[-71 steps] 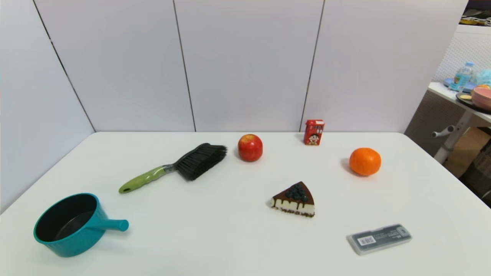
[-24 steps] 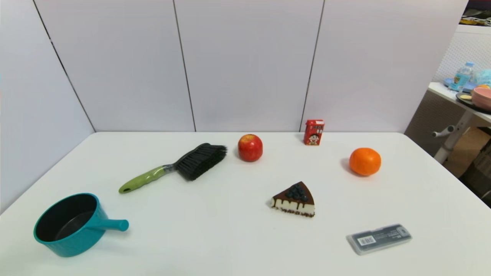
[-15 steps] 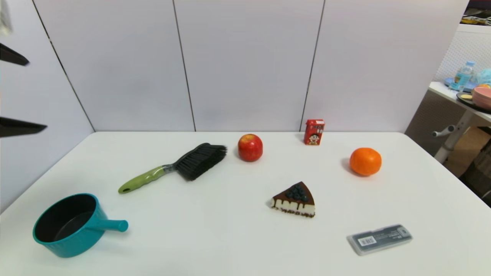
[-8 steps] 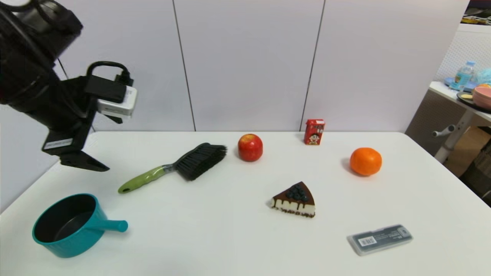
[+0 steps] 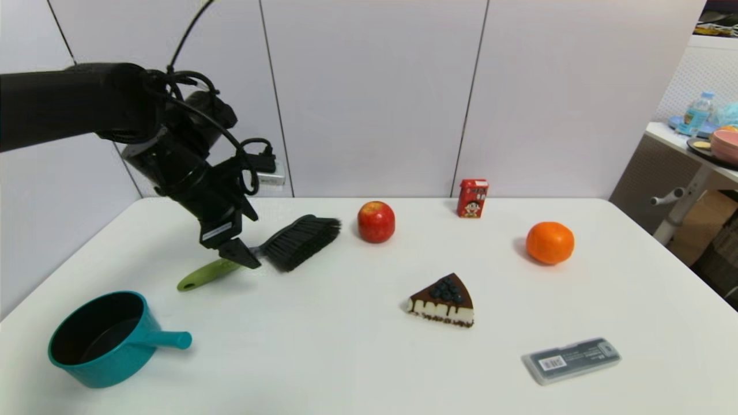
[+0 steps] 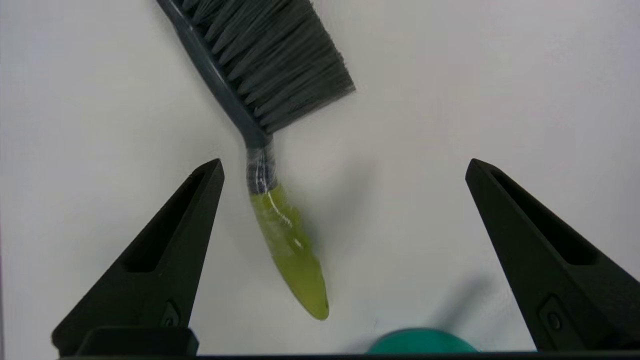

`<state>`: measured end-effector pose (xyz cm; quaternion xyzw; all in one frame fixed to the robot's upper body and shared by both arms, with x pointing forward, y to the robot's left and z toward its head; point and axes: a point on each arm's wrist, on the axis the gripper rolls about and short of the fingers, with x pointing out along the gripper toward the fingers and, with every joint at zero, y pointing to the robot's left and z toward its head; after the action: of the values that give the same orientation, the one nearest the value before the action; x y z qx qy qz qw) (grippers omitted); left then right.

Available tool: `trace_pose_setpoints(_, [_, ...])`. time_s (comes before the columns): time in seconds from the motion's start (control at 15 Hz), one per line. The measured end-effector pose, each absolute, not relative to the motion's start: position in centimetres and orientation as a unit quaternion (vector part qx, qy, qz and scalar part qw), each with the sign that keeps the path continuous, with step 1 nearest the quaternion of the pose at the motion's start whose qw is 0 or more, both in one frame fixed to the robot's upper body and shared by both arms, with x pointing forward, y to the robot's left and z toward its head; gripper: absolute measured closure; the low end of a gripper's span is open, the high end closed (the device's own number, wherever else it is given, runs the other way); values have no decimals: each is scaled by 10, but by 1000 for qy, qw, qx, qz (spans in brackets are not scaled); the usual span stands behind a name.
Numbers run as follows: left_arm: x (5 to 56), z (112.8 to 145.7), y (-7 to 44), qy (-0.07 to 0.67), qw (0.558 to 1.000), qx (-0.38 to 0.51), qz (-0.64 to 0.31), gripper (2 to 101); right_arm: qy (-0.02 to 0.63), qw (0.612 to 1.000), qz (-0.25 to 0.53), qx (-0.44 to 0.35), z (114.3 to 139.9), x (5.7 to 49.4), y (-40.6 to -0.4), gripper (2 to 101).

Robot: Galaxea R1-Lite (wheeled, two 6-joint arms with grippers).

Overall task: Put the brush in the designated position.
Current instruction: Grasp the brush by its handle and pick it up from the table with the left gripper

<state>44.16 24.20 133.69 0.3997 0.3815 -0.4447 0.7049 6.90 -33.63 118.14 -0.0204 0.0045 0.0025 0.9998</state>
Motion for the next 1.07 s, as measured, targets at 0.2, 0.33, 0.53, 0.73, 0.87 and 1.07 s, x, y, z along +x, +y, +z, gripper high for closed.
trace_pose_setpoints(0.2, [454, 1317, 239, 416, 710, 367, -434, 53, 4, 1000, 3, -20, 1181, 69, -336, 50])
trace_pose_setpoints(0.33, [458, 1312, 241, 434, 709, 374, -411, 53, 4, 1000, 3, -20, 1181, 69, -336, 50])
trace_pose_setpoints(0.53, [461, 1308, 244, 454, 704, 393, -379, 53, 4, 1000, 2, -20, 1181, 69, -336, 50])
trace_pose_setpoints(0.73, [465, 1303, 249, 462, 706, 382, -377, 53, 5, 1000, 2, -20, 1181, 69, -336, 50])
trace_pose_setpoints(0.87, [468, 1298, 255, 462, 709, 361, -392, 53, 4, 1000, 3, -20, 1181, 69, -336, 50])
trace_pose_setpoints(1.07, [471, 1294, 264, 463, 713, 335, -406, 53, 4, 1000, 3, -20, 1181, 69, -336, 50])
